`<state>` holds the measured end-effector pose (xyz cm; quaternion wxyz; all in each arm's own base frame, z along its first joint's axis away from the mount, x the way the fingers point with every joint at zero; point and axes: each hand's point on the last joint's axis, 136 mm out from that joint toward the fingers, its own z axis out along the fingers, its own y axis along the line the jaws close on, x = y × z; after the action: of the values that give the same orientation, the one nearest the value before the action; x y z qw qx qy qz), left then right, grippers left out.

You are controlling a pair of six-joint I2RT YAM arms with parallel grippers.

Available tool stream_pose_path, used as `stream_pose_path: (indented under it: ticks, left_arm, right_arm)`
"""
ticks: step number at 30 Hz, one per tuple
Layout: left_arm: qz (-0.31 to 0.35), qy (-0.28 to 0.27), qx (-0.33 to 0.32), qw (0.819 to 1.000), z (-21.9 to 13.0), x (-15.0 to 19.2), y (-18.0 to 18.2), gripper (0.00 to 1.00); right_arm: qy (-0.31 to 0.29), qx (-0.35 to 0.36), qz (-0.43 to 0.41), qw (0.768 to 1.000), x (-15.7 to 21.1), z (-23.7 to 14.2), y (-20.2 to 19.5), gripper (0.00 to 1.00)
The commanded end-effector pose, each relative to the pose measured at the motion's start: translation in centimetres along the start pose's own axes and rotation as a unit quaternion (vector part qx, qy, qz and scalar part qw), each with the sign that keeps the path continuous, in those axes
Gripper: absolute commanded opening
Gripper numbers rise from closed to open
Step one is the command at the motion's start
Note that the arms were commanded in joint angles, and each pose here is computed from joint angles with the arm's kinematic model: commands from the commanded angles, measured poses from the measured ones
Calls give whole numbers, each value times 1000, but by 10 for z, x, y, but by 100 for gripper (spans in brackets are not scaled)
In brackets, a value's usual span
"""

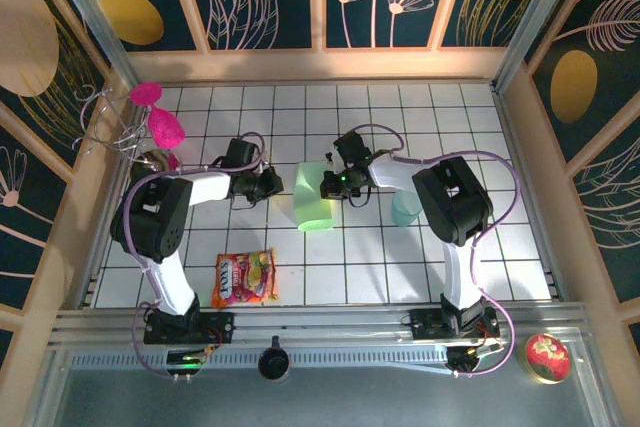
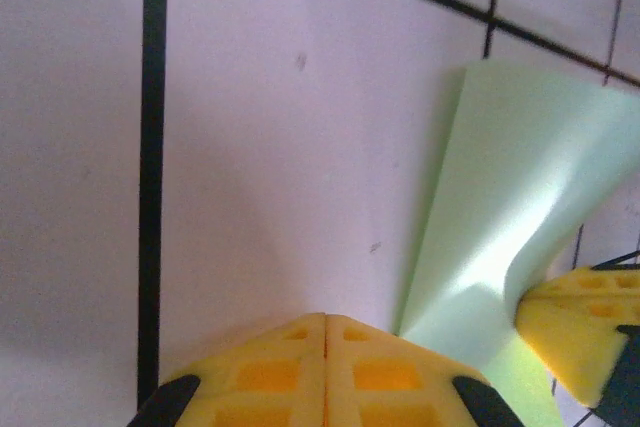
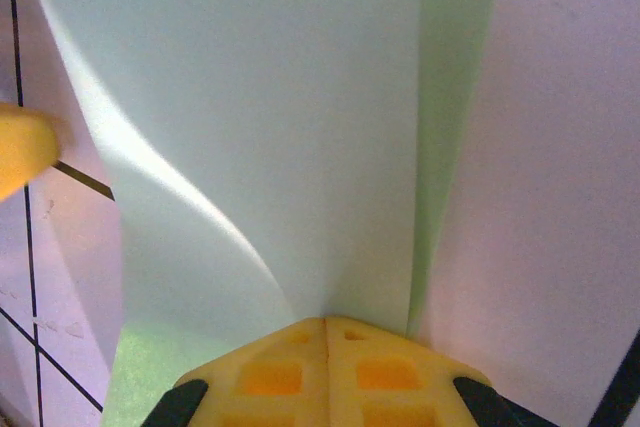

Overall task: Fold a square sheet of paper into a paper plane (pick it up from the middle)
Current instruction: First fold the square sheet of paper in half at the center of the table.

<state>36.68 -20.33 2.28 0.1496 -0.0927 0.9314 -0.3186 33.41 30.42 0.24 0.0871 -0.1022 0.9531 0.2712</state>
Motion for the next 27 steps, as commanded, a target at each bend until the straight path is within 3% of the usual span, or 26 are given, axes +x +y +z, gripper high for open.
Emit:
stream_pose_path:
  ticks: [1, 4, 6, 13, 20, 27]
  left_arm:
    - [36, -4, 14, 999, 2, 7, -40, 7]
    - [43, -14, 73, 996, 8, 3, -82, 8]
    - [27, -4, 107, 994, 15, 5, -90, 8]
    - [26, 24, 85, 996, 41, 10, -74, 9]
    - [-7, 21, 16, 1000, 48, 8, -18, 9]
    - [-41, -17, -50, 998, 19, -11, 42, 8]
  right_arm:
    - [128, 268, 51, 953, 97, 23, -145, 0]
    - [128, 270, 54, 953, 100, 23, -145, 0]
    - [129, 270, 55, 953, 101, 23, -146, 0]
    - [131, 275, 54, 951, 103, 24, -148, 0]
    - [132, 284, 53, 948, 105, 24, -152, 0]
    - [130, 294, 49, 946, 104, 21, -156, 0]
